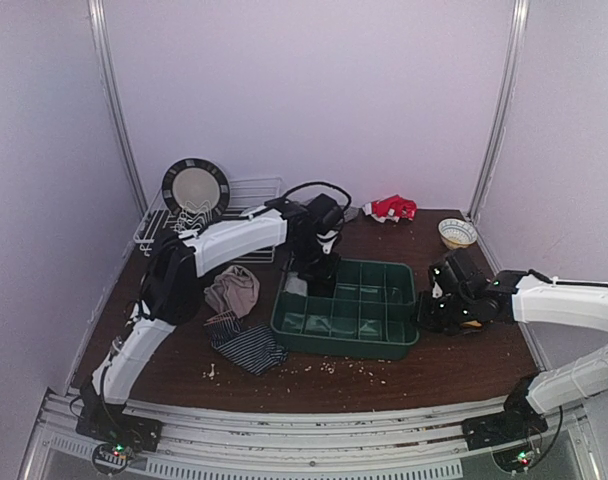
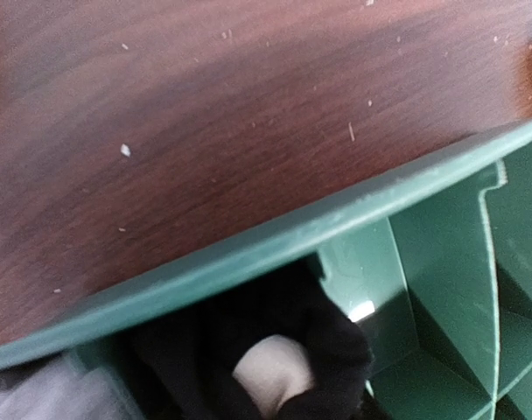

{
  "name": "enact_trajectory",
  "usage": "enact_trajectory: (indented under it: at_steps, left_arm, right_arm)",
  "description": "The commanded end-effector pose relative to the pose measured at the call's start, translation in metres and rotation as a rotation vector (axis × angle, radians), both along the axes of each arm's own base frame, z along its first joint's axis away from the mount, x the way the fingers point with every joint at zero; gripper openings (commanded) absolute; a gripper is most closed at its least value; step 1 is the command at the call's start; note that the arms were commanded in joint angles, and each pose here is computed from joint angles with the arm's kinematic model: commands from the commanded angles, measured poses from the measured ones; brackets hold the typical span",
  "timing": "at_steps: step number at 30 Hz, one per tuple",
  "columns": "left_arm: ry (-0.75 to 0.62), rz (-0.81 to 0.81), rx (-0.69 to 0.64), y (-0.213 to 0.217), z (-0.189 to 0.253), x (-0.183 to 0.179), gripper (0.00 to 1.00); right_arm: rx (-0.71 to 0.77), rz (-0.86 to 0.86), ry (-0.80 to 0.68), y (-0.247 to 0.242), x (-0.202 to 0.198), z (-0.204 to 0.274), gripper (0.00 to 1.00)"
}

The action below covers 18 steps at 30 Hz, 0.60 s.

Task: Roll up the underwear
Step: Place the underwear in the storage box.

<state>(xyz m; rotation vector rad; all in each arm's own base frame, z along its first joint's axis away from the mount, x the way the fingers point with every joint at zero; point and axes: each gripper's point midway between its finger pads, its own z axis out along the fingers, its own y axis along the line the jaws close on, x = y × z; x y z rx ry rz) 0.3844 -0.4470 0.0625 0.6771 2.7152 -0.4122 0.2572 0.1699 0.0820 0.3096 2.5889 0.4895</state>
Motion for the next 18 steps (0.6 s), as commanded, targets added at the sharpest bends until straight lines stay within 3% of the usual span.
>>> enact_trajectory:
  at_steps: [1, 4, 9, 10, 13, 18]
  left_arm:
    - [-0.036, 0.001, 0.031, 0.017, 0.019, 0.007, 0.44]
    - [-0.043, -0.008, 0.017, 0.016, 0.028, 0.004, 0.48]
    - [-0.061, -0.03, -0.002, 0.013, 0.046, -0.003, 0.56]
    - [-0.065, -0.035, -0.005, 0.013, 0.05, -0.004, 0.71]
    - [-0.08, -0.043, -0.011, 0.014, 0.06, -0.007, 0.94]
    - [-0.109, -0.045, -0.016, 0.016, 0.073, -0.009, 0.98]
  right_arm:
    - [-0.026, -0.002, 0.032, -0.008, -0.012, -0.002, 0.05]
    - [-0.019, 0.008, 0.024, -0.006, -0.011, 0.002, 0.09]
    - [-0.014, 0.014, -0.005, -0.006, -0.008, 0.012, 0.23]
    - [-0.013, 0.014, -0.01, -0.006, -0.008, 0.014, 0.25]
    - [-0.013, 0.016, -0.017, -0.006, -0.008, 0.018, 0.32]
    - [-0.005, 0.02, -0.037, -0.006, -0.008, 0.026, 0.42]
